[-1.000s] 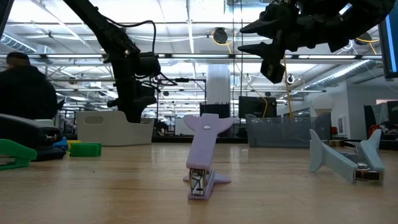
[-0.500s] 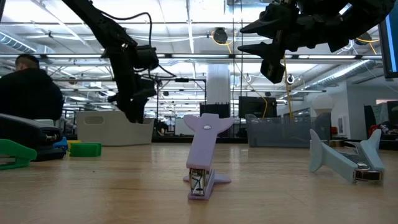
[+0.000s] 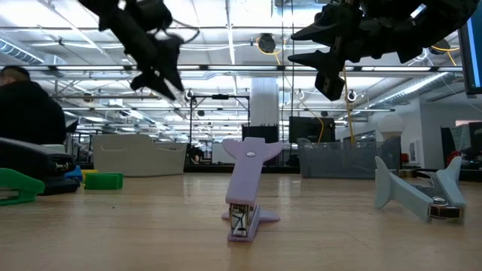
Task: Pick and place Stapler, Stapler remover, tape
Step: Put the light blue tape into the gray bin
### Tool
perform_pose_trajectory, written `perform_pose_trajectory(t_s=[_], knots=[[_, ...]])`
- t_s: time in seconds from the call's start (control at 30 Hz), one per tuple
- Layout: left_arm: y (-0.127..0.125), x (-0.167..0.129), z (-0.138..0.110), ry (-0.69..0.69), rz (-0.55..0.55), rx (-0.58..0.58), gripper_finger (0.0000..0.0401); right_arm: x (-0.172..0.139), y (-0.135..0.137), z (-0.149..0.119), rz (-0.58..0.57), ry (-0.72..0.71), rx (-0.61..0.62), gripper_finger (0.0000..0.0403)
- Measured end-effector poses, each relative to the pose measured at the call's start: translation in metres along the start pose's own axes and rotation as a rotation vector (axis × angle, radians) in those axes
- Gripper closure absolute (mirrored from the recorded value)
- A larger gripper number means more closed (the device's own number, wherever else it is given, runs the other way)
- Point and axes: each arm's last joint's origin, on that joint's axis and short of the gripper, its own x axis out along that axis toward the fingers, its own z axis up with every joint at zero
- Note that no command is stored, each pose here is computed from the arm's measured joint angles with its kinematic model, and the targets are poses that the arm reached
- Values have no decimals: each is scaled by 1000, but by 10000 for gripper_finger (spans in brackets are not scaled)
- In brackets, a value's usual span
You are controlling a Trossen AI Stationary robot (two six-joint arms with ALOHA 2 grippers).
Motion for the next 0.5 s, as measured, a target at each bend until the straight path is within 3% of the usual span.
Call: perform_pose_trajectory(t_s=[0.33,0.5], knots=[[-84,-33,-16,-122,-387,206,212,0,1,1,12,-6,0,273],[-111,-46,-20,-222,-523,278,212,1,13,0,150,26,-28,273]])
